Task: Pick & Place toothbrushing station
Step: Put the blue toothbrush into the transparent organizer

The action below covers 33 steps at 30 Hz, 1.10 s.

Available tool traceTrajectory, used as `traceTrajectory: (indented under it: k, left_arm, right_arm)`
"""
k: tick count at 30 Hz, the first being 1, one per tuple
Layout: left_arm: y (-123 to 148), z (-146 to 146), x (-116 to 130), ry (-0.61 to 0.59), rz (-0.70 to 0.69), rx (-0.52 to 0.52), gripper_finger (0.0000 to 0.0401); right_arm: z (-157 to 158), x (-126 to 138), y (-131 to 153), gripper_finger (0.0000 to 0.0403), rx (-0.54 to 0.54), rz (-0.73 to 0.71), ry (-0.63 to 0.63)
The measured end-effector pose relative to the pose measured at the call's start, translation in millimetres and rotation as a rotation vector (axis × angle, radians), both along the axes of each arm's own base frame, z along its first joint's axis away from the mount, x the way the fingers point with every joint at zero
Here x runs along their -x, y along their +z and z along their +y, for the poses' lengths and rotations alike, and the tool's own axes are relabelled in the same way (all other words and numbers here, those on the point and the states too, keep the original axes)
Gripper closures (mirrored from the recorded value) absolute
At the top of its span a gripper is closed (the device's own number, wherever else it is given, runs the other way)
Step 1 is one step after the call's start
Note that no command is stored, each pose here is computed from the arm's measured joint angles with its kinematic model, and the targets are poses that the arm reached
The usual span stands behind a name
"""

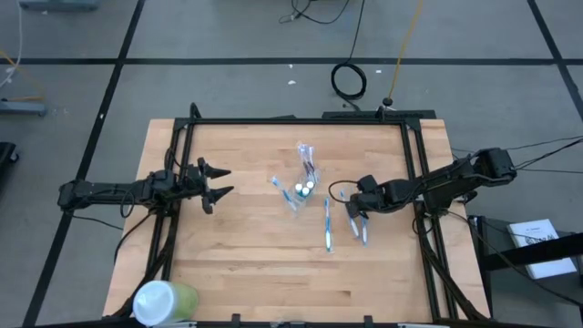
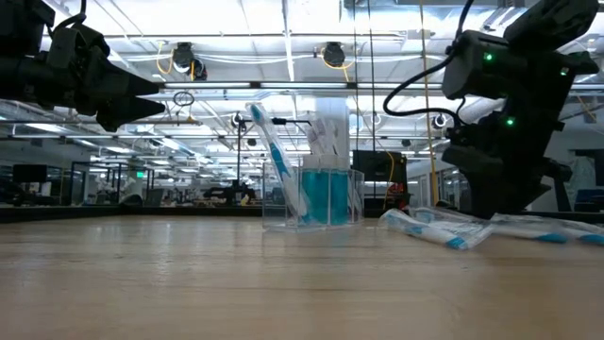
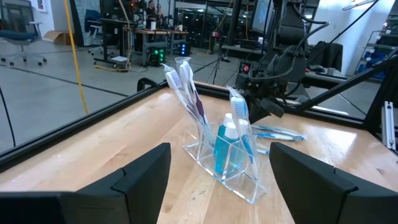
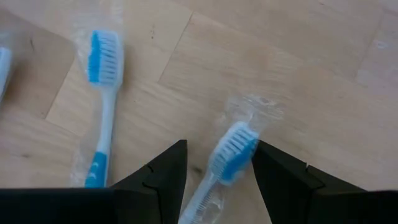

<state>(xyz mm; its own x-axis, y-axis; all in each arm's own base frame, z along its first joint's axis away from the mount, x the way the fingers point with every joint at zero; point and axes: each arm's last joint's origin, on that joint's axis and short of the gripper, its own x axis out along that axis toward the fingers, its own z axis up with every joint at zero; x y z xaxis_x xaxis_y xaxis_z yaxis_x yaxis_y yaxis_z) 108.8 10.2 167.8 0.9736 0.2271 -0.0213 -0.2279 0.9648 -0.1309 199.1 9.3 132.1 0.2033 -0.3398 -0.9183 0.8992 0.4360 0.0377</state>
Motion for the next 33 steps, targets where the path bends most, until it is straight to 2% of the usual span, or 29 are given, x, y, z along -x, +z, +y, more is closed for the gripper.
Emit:
traceTrajectory:
  k: [33]
  left_arm:
    - [0.0,0.0,0.0,0.000,0.000,0.000,0.0118]
  right_arm:
    - [-1.8,-4.6,-6.3,0.0232,0.031,0.003,-0.012]
